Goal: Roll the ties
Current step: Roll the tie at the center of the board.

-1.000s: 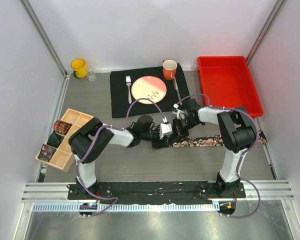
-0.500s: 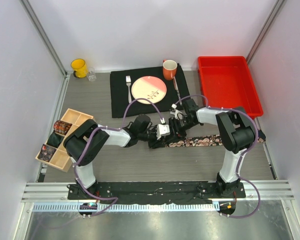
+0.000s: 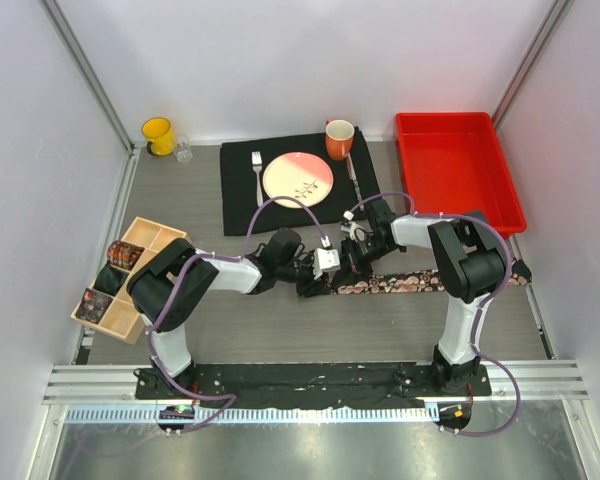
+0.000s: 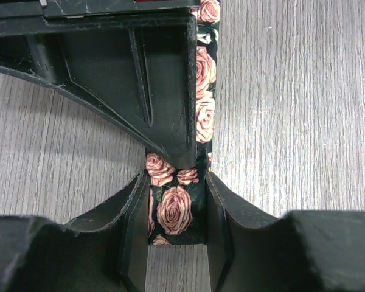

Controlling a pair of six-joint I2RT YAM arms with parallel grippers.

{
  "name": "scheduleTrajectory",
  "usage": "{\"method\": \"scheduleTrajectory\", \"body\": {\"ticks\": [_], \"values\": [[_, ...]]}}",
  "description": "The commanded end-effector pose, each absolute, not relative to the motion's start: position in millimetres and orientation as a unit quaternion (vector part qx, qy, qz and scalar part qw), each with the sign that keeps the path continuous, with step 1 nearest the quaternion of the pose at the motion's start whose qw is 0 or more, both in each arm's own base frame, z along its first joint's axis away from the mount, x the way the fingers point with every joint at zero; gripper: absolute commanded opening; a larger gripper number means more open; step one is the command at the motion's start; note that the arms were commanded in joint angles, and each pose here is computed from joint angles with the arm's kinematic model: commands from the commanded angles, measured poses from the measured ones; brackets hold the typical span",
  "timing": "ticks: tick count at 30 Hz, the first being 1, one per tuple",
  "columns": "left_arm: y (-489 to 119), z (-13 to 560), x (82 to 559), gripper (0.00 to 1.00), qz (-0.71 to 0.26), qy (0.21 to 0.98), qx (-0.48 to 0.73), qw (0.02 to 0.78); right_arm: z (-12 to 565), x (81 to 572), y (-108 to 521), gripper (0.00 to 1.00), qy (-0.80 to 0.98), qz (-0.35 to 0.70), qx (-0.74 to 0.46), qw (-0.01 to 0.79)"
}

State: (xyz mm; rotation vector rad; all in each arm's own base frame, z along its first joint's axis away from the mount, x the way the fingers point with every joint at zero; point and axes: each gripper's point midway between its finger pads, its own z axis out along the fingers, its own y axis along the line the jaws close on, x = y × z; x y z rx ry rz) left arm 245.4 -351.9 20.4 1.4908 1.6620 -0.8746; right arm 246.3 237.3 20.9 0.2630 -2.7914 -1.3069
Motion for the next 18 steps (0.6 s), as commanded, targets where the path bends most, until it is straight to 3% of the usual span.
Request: {"method": "scheduleTrajectory", "body": {"ticks": [1, 4, 7, 18], "values": [[-311, -24, 228, 0.51, -0.308, 0.71, 0.568, 0.281, -4, 248, 214, 0.01, -0.928, -0.363, 0.082, 0.02], [-311, -5, 243, 0.72, -0.345, 0.708, 0.525, 0.323, -12, 242, 207, 0.01, -0.932, -0.353, 0.08, 0.034], [-317, 13, 248, 0.77, -0.374, 0.681, 0.515, 0.362, -19, 240, 203, 0.01, -0.936, -0.341, 0.078, 0.042], [-347, 14, 230, 0.73, -0.425, 0.612, 0.542, 0.388, -36, 240, 199, 0.01, -0.943, -0.319, 0.072, 0.063]]}}
